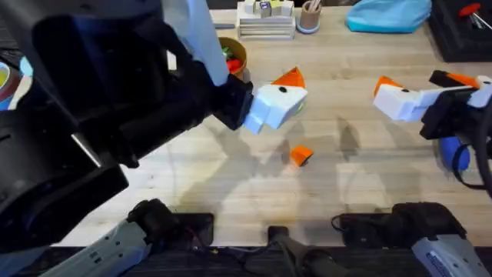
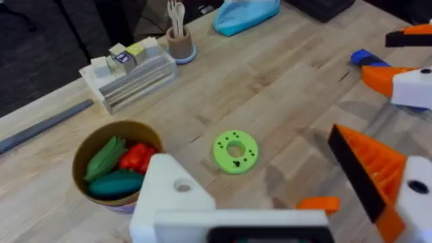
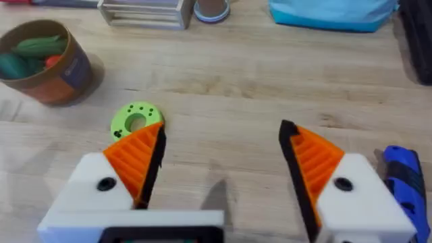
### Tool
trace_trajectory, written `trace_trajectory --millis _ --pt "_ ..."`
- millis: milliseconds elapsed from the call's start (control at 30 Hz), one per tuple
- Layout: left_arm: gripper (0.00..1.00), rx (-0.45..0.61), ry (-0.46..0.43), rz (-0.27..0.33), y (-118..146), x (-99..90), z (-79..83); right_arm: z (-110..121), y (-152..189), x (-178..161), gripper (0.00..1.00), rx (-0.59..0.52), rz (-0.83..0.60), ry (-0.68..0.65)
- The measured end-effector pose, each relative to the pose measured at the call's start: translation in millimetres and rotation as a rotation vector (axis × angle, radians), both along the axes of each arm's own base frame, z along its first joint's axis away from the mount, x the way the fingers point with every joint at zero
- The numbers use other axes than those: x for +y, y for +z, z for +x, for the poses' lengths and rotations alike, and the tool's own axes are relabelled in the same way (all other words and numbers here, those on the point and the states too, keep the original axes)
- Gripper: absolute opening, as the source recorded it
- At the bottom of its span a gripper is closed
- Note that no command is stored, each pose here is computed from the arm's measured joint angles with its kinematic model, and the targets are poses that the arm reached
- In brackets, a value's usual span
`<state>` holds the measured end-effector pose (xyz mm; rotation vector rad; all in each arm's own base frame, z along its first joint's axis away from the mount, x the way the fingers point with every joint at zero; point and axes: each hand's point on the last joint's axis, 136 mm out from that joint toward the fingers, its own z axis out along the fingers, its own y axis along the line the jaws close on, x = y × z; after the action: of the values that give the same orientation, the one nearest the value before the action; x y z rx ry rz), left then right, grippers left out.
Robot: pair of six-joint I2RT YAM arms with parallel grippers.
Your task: Pick up the gripper from the table and insert it into the empty holder that is missing its gripper. Then pick up a screw, insert it into the mounting hole, and use the screwdriver to tighten it. Finally, clean up the table by picking up the vegetable and placing it into the bucket.
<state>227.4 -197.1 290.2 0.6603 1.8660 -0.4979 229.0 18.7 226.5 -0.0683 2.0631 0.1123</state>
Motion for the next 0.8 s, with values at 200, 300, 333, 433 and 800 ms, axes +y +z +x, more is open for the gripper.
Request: trace_trajectory --millis 200,300,333,433,800 --pt "0.993 -0.057 0.0 -0.047 17 -3.9 4.7 0 0 0 0.994 0.0 0.0 0.0" --pt "0.992 -0.091 -0.001 -0.076 25 -6.7 7.8 0 0 0 0.994 0.0 0.0 0.0" --pt "0.994 -0.105 -0.002 -0.087 25 -8.1 9.1 0 0 0 0.994 0.0 0.0 0.0" --pt "0.993 -0.153 -0.028 -0.135 -6 -11.7 6.3 0 0 0 0.994 0.0 0.0 0.0" --pt "0.993 -0.287 -0.096 -0.263 -61 0.2 -25.6 0 0 0 0.992 0.0 0.0 0.0"
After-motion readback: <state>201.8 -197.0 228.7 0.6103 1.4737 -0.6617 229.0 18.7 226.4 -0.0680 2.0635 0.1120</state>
